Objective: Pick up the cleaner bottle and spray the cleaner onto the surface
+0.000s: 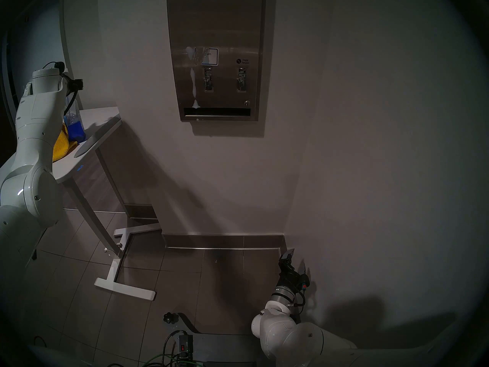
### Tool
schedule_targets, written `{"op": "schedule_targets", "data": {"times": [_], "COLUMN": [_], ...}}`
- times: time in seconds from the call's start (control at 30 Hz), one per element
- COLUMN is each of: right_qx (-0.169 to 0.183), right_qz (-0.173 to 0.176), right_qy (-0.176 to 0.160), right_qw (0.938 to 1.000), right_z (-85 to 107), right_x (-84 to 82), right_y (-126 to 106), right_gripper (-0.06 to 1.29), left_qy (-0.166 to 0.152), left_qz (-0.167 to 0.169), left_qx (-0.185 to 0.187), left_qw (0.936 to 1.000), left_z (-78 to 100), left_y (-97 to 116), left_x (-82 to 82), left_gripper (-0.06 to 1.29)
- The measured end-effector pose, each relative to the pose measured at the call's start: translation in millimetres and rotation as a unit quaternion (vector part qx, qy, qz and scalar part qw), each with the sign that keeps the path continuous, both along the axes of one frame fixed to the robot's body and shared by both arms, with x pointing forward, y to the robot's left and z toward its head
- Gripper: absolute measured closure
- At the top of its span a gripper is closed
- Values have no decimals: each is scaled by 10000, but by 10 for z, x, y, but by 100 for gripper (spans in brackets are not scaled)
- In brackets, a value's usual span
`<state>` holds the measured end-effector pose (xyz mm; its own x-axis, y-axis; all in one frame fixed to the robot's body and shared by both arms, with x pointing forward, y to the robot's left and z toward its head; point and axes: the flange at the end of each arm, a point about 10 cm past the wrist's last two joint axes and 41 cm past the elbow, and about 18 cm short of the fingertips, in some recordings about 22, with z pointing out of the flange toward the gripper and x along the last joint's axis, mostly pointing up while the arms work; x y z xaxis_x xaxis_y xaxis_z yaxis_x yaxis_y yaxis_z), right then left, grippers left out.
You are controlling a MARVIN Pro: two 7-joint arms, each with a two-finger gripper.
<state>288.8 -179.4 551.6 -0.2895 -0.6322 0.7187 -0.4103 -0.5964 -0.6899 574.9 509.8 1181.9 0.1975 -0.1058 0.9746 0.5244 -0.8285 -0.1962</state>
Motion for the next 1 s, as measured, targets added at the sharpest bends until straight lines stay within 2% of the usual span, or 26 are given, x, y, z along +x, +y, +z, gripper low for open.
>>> {"op": "schedule_targets", "data": {"times": [0.3,0.77,1.0], "right_qx": [-2,-4,-6], "right_qz": [4,7,12], "right_qy": [-1,2,-1], "right_qw": [10000,10000,10000], "right_z": [-1,-3,-3], "right_x": [-2,-8,-9], "right_y": [0,-1,-1], "right_gripper": [1,1,1], "left_qy": [-185,-684,-939], "left_qz": [17,-44,-138], "left_qx": [101,348,460], "left_qw": [9998,9970,9944], "left_z": [188,669,904], "left_y": [21,-55,-161], "left_x": [-32,-98,-111], "left_gripper": [0,0,0]}}
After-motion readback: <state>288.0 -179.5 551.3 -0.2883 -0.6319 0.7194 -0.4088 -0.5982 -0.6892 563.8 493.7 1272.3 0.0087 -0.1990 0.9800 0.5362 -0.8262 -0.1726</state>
